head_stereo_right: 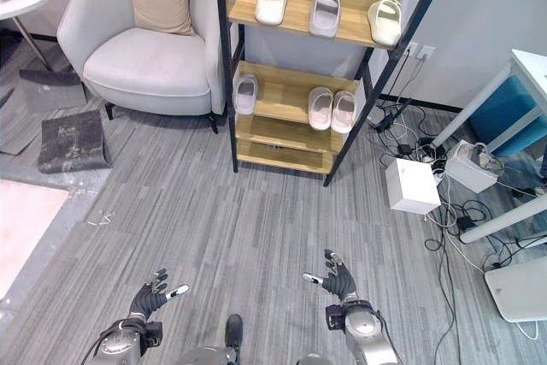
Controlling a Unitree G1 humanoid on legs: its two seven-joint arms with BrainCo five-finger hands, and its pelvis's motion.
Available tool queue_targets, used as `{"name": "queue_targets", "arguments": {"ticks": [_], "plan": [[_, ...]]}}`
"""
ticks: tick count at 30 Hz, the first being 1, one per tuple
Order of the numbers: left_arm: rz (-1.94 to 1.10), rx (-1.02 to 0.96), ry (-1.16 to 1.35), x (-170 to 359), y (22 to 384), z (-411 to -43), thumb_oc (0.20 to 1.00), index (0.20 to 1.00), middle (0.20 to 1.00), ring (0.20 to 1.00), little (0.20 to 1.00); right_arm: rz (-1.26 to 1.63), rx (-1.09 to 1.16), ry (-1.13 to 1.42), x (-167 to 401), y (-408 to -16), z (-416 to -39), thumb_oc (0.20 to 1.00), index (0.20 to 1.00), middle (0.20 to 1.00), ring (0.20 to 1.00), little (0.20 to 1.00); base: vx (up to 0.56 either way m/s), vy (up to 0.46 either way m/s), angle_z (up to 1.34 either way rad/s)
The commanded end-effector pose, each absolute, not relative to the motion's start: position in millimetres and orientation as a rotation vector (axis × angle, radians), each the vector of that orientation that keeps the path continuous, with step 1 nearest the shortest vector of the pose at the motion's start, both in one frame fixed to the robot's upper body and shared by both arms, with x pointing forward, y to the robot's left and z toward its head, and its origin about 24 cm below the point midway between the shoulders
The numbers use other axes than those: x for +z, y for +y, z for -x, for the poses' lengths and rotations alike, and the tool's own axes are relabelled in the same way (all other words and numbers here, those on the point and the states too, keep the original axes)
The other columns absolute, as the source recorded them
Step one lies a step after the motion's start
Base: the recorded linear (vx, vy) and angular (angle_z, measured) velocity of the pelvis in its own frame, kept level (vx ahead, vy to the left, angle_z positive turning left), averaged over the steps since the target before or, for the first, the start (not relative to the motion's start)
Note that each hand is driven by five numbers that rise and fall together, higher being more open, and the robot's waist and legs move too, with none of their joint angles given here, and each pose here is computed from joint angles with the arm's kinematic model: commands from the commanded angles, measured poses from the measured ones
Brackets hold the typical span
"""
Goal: Arrange the slippers neatly on the shoe rack.
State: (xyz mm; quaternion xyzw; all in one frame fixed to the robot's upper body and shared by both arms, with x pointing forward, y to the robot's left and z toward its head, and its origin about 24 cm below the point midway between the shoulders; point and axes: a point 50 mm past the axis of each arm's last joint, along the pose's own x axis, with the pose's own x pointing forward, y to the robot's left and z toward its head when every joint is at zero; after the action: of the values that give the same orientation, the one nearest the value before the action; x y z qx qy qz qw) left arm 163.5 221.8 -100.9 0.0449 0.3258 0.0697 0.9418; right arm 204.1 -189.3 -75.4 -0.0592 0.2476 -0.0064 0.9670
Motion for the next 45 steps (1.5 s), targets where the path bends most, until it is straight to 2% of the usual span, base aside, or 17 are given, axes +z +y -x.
{"name": "queue_targets", "arguments": {"ticks": [1,9,15,26,36,45], "plan": [[-0.108,0.096,0.572,-88.1,215.2,-175.7,1.000,1.000,1.000,1.000,1.000,0.125,-0.041,0.421,-60.3,-200.1,-215.9,1.000,1.000,1.000,1.000,1.000,0.20,-0.023,0.11],[-0.143,0.050,0.529,-80.5,210.8,-186.2,1.000,1.000,1.000,1.000,1.000,0.143,-0.082,0.441,-63.8,-208.5,-206.8,1.000,1.000,1.000,1.000,1.000,0.37,-0.114,0.11],[-0.118,0.063,0.588,-92.7,206.7,-179.2,1.000,1.000,1.000,1.000,1.000,0.132,-0.083,0.459,-67.2,-213.5,-202.0,1.000,1.000,1.000,1.000,1.000,0.35,-0.107,0.02],[-0.102,0.118,0.634,-101.1,209.6,-182.5,1.000,1.000,1.000,1.000,1.000,0.144,-0.095,0.437,-60.1,-224.0,-212.7,1.000,1.000,1.000,1.000,1.000,0.23,-0.115,-0.07],[-0.131,0.189,0.747,-117.1,225.9,-155.4,1.000,1.000,1.000,1.000,1.000,0.141,0.003,0.435,-63.3,-192.4,-222.9,1.000,1.000,1.000,1.000,1.000,0.38,0.190,-0.17],[-0.145,0.142,0.681,-106.7,222.4,-169.1,1.000,1.000,1.000,1.000,1.000,0.136,-0.001,0.444,-64.7,-192.5,-219.2,1.000,1.000,1.000,1.000,1.000,0.20,0.126,0.15]]}}
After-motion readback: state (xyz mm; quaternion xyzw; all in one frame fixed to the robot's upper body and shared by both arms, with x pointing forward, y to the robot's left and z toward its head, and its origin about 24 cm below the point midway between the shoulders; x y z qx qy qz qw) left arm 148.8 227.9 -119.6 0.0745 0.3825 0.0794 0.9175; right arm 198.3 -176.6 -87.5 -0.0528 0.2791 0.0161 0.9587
